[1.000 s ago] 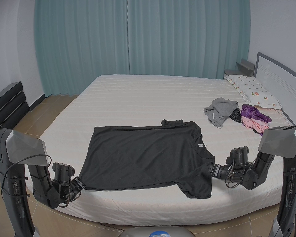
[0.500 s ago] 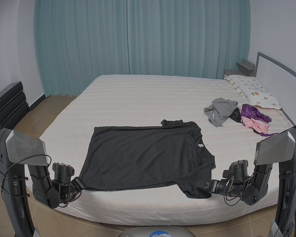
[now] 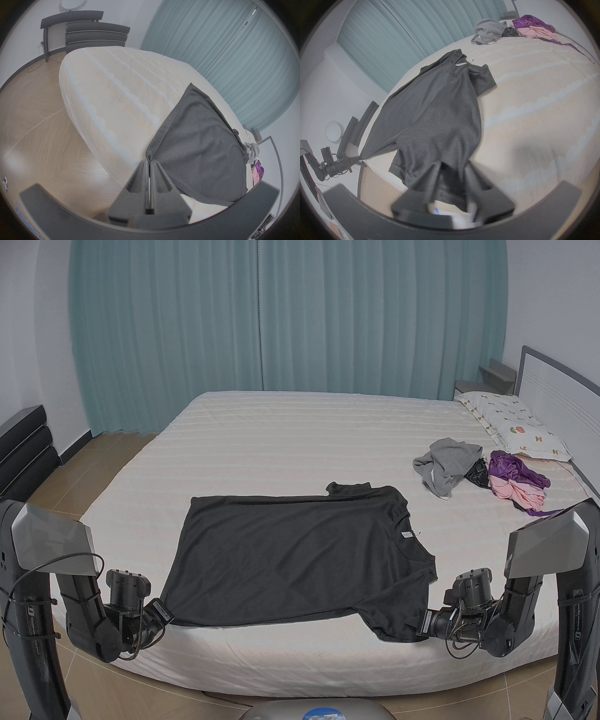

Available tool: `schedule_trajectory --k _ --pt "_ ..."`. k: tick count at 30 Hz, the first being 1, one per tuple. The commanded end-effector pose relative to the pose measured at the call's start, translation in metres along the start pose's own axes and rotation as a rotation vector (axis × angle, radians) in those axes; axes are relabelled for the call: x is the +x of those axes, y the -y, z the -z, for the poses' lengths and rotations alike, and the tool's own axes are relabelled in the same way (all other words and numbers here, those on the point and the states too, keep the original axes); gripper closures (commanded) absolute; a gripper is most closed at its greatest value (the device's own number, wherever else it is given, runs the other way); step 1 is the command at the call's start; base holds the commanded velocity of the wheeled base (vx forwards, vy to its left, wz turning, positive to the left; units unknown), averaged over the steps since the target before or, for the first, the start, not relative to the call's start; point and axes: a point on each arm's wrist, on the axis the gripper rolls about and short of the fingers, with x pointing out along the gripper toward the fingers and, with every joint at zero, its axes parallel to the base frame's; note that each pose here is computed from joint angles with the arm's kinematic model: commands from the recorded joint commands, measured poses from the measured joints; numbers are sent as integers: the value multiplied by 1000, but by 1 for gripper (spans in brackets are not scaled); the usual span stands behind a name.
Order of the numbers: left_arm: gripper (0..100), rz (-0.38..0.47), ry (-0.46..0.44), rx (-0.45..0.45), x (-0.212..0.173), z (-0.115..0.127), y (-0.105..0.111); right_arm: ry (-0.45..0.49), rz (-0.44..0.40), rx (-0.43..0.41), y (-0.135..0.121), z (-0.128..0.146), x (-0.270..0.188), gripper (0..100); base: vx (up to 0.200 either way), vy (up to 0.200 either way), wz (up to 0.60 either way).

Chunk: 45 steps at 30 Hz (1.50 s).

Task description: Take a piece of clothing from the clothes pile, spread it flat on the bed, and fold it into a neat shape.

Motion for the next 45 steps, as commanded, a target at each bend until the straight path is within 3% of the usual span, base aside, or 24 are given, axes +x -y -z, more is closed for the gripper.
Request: schedule_trajectory --k 1,6,11,19,26,34,35,45 --pt "100 -3 -2 0 0 0 -1 2 6 9 2 -1 -7 100 0 0 0" --pt "100 -6 -3 6 -1 0 -2 2 -2 57 7 -2 -35 100 0 0 0" --pt "100 -12 -6 12 -4 1 -3 -40 -63 80 4 5 -67 100 0 0 0" --pt "100 -45 -42 121 -13 9 -13 -144 -27 80 8 33 -92 100 0 0 0" --pt "100 -58 -58 147 -13 13 -16 -234 11 66 12 53 -93 100 0 0 0" --pt "100 -59 -63 148 -13 14 -16 -170 -17 49 15 53 -78 100 0 0 0" --pt "100 -56 -63 150 -13 14 -16 -170 -12 44 15 54 -75 0 0 0 0" --pt "100 -58 -76 160 -12 18 -15 -50 -24 47 20 40 -60 0 0 0 0"
